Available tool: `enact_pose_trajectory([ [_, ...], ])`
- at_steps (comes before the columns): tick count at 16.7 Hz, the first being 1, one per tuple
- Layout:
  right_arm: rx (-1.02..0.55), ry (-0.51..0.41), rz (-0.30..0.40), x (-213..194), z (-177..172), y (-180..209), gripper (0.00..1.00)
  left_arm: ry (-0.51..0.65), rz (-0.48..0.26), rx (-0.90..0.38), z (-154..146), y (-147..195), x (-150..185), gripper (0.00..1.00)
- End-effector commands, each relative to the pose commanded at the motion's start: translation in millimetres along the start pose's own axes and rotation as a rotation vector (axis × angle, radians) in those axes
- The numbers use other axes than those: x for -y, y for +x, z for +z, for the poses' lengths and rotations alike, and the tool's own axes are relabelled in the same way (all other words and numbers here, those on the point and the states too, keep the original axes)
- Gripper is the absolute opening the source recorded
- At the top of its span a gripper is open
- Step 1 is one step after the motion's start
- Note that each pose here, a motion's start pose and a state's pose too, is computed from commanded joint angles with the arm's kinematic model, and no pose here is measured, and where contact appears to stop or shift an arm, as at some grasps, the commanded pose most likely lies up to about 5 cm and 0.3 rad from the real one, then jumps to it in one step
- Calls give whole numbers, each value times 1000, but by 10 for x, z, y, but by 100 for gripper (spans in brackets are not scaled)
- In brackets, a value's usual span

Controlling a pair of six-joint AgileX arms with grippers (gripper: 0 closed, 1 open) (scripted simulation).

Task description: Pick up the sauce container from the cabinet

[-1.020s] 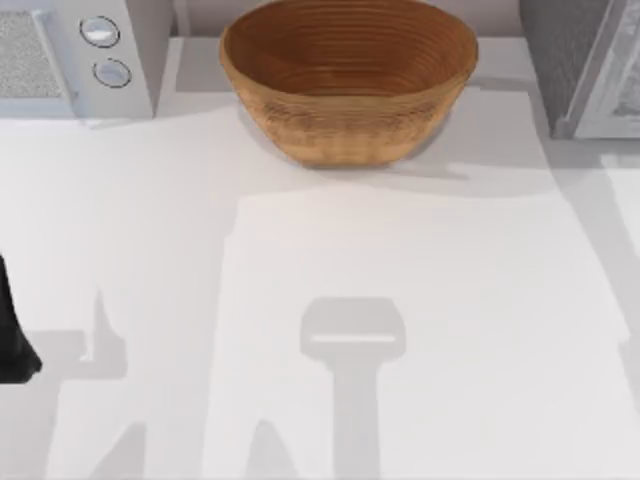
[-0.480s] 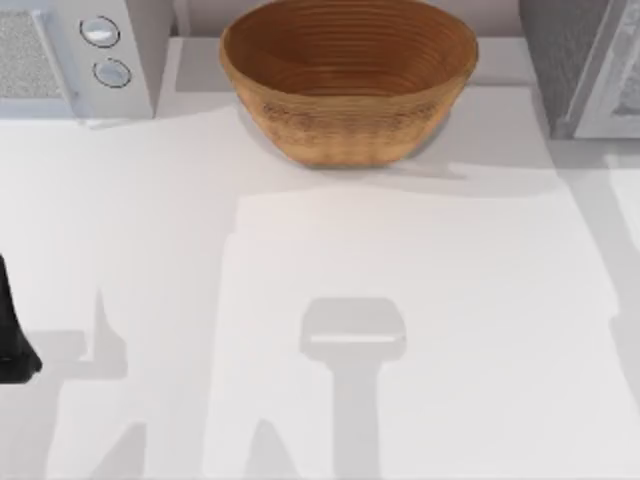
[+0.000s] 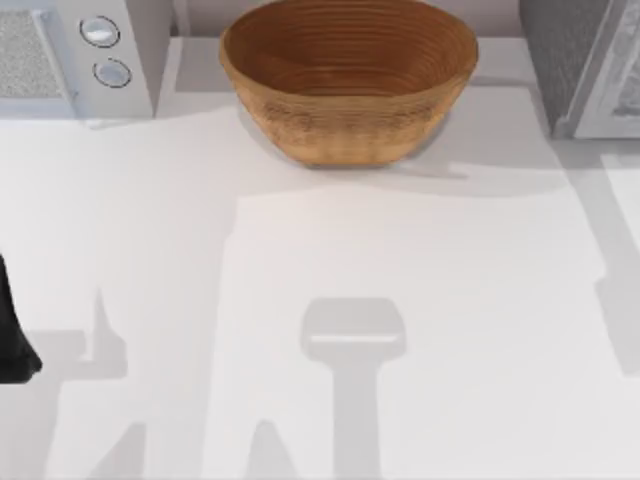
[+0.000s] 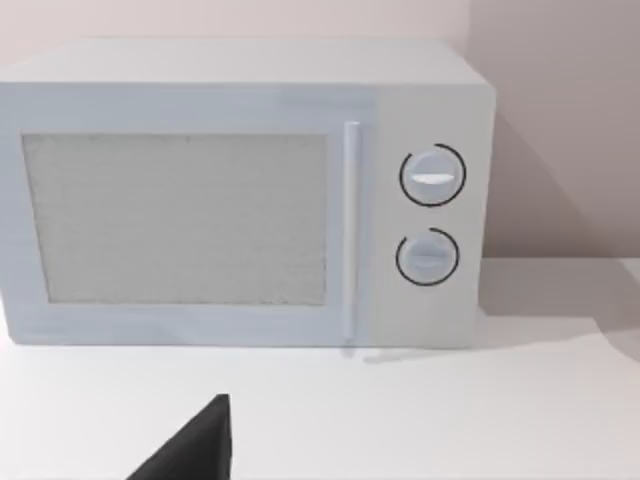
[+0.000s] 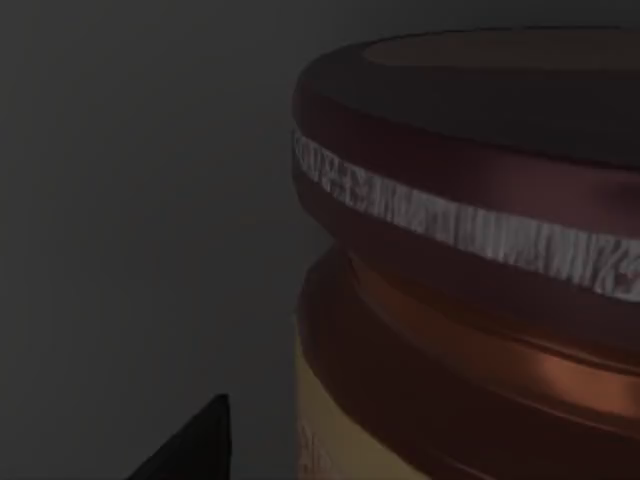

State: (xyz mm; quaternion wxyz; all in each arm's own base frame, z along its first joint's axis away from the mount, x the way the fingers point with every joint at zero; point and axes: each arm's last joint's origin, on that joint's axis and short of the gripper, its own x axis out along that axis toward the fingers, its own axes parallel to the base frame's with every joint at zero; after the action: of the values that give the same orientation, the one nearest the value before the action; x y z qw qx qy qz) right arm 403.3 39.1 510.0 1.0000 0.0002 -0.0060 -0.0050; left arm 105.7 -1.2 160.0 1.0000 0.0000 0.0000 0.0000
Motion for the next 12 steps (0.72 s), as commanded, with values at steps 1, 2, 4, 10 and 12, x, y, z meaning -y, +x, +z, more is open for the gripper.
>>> enact_pose_trajectory([
  [1, 2, 0, 0, 3, -2, 44, 100, 0, 0, 0, 0, 0, 0, 100],
  [2, 0, 0, 0, 4, -12, 84, 100, 0, 0, 0, 0, 0, 0, 100],
  [4, -3, 0, 0, 6, -25, 115, 100, 0, 0, 0, 0, 0, 0, 100],
  [10, -3, 0, 0, 6, -25, 115, 77, 0, 0, 0, 0, 0, 0, 100],
  [12, -3, 0, 0, 6, -25, 115, 62, 0, 0, 0, 0, 0, 0, 100],
])
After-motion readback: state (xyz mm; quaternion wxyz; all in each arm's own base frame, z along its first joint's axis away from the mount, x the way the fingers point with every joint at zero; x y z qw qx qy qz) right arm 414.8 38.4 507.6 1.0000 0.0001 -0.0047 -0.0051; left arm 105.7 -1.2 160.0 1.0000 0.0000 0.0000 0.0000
